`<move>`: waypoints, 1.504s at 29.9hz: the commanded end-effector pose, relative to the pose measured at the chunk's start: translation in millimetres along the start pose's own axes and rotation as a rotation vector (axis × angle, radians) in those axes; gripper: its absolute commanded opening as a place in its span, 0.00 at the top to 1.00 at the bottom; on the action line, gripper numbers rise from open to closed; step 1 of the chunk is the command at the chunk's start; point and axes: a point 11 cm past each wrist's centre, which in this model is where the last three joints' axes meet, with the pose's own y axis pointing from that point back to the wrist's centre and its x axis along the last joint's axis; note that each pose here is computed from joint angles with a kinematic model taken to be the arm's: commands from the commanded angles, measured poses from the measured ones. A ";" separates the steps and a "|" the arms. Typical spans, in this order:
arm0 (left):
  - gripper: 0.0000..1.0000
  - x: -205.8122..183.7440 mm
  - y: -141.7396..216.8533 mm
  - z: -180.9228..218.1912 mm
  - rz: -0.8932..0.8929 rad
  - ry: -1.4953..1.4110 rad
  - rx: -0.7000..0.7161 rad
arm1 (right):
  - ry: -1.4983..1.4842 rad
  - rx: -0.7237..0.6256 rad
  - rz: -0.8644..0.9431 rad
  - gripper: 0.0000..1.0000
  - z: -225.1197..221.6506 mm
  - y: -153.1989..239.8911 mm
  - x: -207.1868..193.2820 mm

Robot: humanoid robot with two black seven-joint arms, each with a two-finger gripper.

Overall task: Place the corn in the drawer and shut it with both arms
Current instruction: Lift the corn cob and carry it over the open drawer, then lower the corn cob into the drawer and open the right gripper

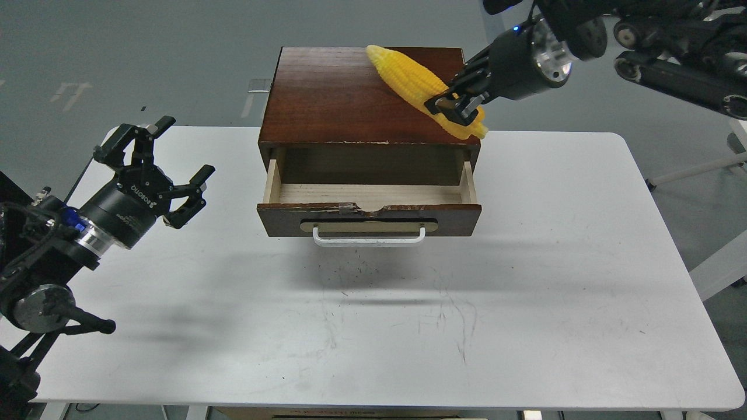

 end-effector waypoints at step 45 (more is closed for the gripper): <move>0.01 5.8 5.0 7.8 0.012 -0.020 -0.002 | 0.264 0.112 0.041 0.05 -50.7 -61.9 5.7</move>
